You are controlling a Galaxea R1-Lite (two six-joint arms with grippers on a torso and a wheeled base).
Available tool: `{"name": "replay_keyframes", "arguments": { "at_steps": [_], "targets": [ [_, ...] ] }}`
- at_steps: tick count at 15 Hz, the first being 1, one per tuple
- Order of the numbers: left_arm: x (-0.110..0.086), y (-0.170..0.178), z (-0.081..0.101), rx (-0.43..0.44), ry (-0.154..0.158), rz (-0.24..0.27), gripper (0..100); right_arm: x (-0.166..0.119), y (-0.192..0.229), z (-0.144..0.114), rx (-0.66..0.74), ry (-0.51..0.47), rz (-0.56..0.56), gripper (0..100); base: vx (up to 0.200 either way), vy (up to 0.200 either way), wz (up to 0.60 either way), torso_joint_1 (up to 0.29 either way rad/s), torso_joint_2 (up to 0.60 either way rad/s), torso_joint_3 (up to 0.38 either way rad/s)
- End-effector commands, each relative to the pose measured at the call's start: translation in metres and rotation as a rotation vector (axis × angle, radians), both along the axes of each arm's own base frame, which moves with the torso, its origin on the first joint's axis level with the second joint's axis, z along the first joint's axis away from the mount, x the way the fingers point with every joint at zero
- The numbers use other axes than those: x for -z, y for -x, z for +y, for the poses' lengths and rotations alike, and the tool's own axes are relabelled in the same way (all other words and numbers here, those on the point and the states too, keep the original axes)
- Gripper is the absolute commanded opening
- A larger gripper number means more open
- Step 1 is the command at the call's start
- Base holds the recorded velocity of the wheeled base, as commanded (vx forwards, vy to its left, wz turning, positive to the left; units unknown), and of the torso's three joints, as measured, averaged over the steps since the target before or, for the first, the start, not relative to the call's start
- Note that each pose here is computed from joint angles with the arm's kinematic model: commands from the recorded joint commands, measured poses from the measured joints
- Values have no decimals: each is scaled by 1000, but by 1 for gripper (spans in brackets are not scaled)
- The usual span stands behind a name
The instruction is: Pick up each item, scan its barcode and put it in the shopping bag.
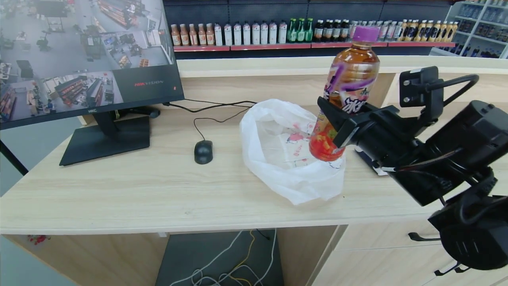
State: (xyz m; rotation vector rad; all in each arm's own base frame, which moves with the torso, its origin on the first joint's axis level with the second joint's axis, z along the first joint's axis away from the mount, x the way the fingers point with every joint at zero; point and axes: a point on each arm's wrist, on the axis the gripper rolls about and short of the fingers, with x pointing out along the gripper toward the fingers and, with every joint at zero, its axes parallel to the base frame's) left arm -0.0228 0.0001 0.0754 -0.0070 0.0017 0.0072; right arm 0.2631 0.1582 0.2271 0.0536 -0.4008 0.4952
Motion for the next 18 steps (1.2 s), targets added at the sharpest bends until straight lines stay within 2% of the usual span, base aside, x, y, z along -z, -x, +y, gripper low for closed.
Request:
{"name": "replay_keyframes", "arguments": {
  "at_steps": [1,3,7,11,18],
  "targets": [
    [0,0,0,0,1,0,100,5,-24,16,-8,5,8,0,0,0,0,0,0,0],
    [0,0,0,0,2,0,100,3,-45,28,-6,-1,-1,0,0,0,0,0,0,0],
    [0,0,0,0,2,0,100,2,-69,43,-8,28,48,0,0,0,0,0,0,0],
    [0,0,0,0,2,0,100,6,-94,57,-15,2,41,0,0,0,0,0,0,0],
    [0,0,0,0,4,0,100,32,-124,58,12,14,92,0,0,0,0,0,0,0]
  ]
}}
